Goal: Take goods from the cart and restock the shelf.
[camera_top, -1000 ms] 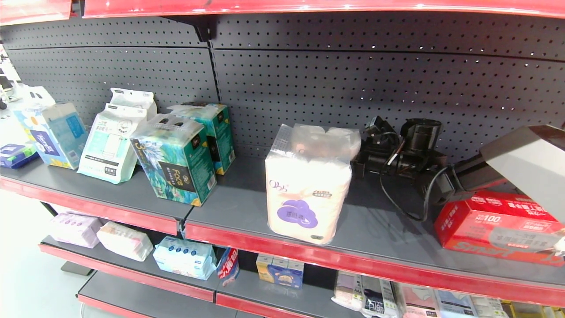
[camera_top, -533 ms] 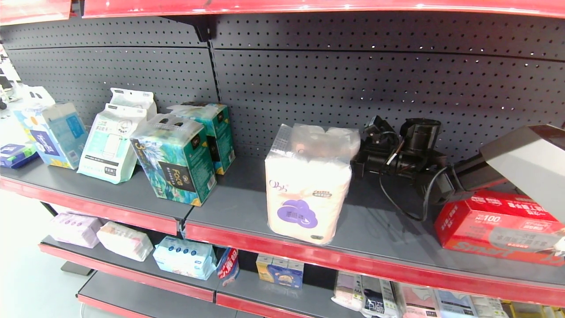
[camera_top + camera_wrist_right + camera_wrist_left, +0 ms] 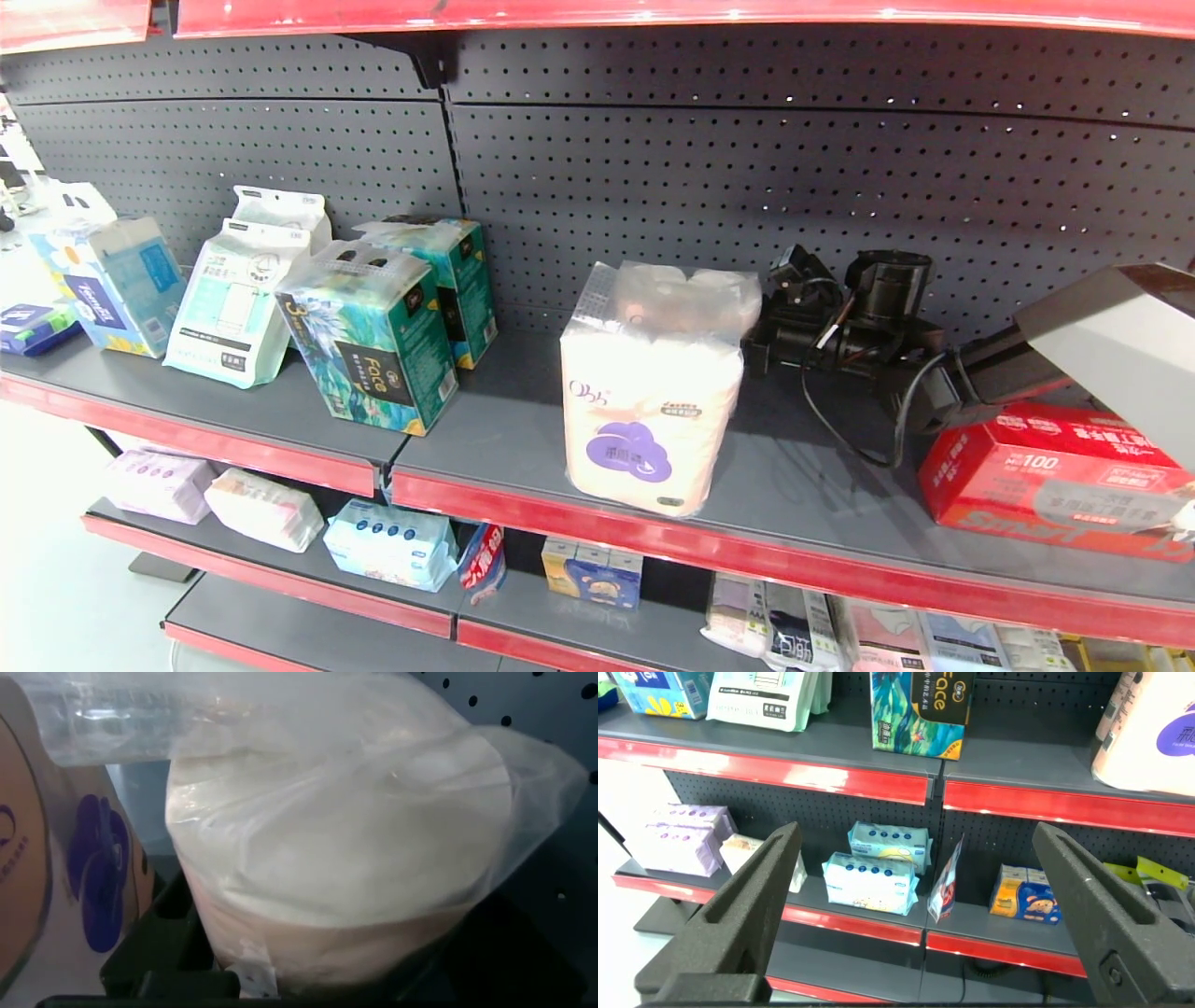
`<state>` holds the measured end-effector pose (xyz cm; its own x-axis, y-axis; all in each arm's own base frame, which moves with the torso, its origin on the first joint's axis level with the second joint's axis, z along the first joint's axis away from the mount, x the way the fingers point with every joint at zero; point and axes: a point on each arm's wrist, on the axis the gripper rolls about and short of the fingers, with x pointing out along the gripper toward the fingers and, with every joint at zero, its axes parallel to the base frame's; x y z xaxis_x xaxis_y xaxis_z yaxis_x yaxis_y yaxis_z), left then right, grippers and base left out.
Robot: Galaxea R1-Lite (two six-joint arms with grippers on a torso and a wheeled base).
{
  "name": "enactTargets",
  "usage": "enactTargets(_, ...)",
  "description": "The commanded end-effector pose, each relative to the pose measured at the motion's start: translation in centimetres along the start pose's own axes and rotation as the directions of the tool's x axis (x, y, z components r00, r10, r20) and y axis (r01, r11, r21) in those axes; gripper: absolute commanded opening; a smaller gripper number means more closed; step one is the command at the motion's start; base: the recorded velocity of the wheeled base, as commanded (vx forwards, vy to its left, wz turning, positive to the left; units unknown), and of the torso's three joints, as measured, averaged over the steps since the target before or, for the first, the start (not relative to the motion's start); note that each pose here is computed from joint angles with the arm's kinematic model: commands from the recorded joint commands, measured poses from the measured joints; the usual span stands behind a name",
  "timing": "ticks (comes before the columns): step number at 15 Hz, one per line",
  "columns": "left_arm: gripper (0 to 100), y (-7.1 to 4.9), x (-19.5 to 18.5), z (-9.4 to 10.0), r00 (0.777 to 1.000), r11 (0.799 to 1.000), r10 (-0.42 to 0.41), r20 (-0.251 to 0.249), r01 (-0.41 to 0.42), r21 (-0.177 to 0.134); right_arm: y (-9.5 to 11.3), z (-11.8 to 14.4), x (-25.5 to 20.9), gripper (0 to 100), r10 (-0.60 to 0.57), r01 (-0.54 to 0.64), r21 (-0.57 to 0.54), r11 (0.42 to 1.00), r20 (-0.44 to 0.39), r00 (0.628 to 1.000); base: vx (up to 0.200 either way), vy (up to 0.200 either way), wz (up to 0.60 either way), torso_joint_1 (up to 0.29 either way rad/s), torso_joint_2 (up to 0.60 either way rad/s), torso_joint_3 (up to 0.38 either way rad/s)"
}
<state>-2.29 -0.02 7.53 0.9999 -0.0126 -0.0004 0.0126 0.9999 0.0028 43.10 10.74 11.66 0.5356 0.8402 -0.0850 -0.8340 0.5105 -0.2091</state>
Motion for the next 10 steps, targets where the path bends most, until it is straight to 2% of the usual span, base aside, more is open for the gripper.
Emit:
enactTargets(1, 100, 0.0, 0.01, 0.0, 1.0, 1.0, 0.0, -0.001, 0.0, 0.0, 0.06, -0.07, 0.0, 0, 0.003, -0.003, 0.002, 1.0, -0.001, 1.0, 0.0, 0.0, 0.0, 0.0, 0.0, 0.0)
enactTargets(3, 100, 0.0, 0.01, 0.0, 1.0, 1.0, 0.0, -0.001, 0.0, -0.001, 0.08, -0.1, -0.01, 0, 0.003, -0.003, 0.003, 1.0, -0.002, 1.0, 0.0, 0.0, 0.0, 0.0, 0.0, 0.0)
enactTargets(4, 100, 0.0, 0.01, 0.0, 1.0, 1.0, 0.0, -0.001, 0.0, 0.0, 0.08, -0.17, 0.01, 100, 0.002, -0.002, 0.005, 1.0, -0.004, 1.0, 0.0, 0.0, 0.0, 0.0, 0.0, 0.0)
enactTargets(10, 100, 0.0, 0.01, 0.0, 1.0, 1.0, 0.0, -0.001, 0.0, 0.0, -0.02, 0.54, -0.48, 100, -0.006, 0.005, 0.034, 0.999, 0.005, 1.0, 0.0, 0.0, 0.0, 0.0, 0.0, 0.0)
